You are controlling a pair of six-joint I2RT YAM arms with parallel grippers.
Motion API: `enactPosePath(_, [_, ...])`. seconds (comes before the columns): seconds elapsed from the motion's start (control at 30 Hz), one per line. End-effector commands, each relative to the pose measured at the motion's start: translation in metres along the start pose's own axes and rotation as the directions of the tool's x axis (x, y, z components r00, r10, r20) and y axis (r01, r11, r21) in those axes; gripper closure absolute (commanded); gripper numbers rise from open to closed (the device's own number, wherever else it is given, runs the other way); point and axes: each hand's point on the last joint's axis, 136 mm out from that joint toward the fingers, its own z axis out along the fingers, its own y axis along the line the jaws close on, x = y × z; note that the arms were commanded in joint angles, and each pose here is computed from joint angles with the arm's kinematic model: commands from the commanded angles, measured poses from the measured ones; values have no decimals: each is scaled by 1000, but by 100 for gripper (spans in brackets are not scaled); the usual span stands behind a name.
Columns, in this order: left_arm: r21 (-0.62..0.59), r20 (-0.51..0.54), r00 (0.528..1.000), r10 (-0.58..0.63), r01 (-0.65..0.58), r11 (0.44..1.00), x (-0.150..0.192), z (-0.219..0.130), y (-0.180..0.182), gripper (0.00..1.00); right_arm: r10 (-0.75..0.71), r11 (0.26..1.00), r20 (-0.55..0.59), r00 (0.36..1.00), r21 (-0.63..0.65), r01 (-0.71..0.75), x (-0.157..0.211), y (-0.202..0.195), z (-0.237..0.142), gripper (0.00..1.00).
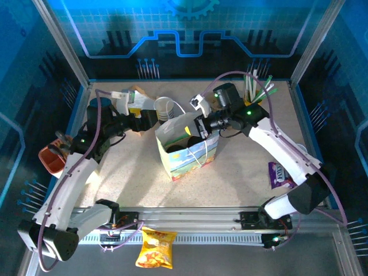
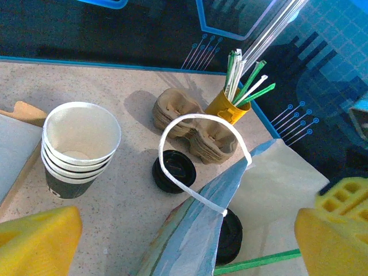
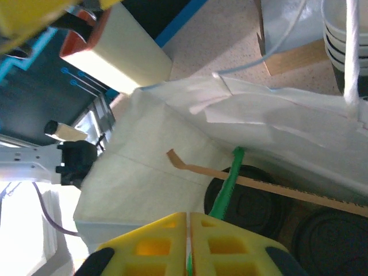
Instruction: Pack the takeout coffee
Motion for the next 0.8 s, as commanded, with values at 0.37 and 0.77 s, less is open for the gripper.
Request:
enactPosePath(0.37, [18, -6, 999, 34, -34, 999, 4, -1, -2, 5, -14, 991, 84, 996, 137, 3, -15, -32, -43, 64])
enactPosePath(0.77, [15, -7, 999, 31, -31, 999, 2, -2, -2, 5, -36, 981, 139, 990, 192, 9, -19, -34, -73, 57])
